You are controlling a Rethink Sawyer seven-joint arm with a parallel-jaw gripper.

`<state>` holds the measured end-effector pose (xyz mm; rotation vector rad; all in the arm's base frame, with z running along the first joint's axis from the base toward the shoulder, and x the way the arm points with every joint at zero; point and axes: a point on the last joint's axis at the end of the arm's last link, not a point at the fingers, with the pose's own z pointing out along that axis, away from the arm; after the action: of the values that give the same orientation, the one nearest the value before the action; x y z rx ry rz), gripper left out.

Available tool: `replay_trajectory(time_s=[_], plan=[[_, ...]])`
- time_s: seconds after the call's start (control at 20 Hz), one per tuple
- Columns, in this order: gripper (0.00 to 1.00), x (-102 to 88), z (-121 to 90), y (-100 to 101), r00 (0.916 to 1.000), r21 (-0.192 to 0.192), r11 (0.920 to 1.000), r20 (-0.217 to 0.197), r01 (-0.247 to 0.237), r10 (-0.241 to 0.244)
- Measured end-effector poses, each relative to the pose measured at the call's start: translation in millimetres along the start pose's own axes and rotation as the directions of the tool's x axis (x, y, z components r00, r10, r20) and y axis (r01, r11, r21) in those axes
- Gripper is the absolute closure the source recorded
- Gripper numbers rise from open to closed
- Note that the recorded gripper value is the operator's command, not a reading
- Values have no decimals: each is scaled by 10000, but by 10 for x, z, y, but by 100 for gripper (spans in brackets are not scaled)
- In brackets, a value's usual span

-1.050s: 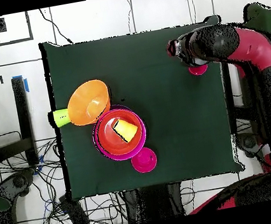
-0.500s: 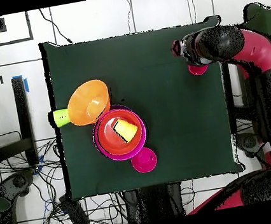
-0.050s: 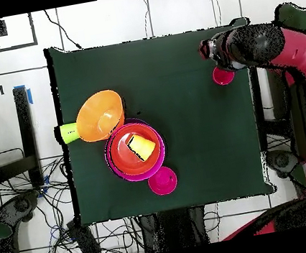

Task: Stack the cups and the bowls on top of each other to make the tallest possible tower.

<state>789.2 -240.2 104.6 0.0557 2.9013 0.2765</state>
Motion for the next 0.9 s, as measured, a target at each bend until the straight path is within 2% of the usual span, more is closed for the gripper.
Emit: replay_trajectory(time_s=[0.3,0.5,0.9], plan=[[0,-121,-278,-18,9995,330,9994,295,126,-136],[0,-143,-374,-25,9991,452,9988,363,181,-198],[0,-15,-305,10,9995,390,9988,133,282,-288]])
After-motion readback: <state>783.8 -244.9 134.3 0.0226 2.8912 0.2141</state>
